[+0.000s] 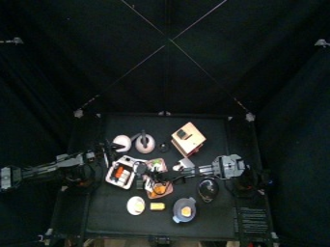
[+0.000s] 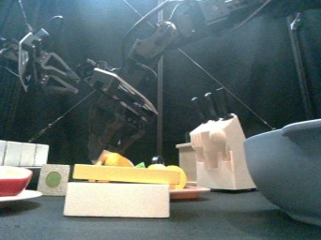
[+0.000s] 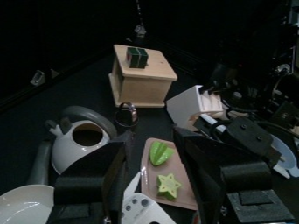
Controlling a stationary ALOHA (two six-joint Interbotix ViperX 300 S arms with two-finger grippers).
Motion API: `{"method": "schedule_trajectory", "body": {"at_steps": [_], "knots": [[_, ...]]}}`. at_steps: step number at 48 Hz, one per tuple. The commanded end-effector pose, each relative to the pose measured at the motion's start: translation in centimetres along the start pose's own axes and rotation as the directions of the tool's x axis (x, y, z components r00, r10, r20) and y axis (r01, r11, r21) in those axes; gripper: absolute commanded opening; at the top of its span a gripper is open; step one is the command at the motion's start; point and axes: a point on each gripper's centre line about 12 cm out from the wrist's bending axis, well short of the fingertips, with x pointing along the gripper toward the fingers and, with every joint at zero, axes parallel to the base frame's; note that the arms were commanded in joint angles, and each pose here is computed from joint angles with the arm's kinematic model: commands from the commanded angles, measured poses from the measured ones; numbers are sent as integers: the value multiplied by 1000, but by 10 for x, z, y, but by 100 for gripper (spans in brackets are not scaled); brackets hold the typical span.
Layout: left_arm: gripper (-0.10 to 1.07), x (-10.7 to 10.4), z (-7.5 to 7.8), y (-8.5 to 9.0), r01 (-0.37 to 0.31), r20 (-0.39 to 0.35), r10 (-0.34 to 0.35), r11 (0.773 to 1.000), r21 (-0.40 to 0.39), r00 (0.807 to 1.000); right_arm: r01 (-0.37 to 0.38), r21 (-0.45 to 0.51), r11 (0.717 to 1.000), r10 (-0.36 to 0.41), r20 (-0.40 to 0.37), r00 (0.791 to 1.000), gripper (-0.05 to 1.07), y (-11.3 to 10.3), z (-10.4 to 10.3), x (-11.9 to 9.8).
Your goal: Place egg half in bowl
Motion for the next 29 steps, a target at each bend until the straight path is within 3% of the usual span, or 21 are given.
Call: {"method": "schedule_trajectory", "body": {"at_steps": [1, 18, 29], "knots": [[80, 0, 5, -1, 5, 19, -5, 1000, 0, 1000, -43, -3, 999, 43, 74, 996, 63, 8, 15, -38], [80, 0, 5, -1, 6, 21, -6, 1000, 0, 1000, -151, -66, 986, 159, 159, 974, 63, 38, -1, -84], [80, 0, 3, -2, 9, 15, -9, 1000, 9, 1000, -190, -97, 977, 202, 142, 969, 63, 48, -30, -107]]}}
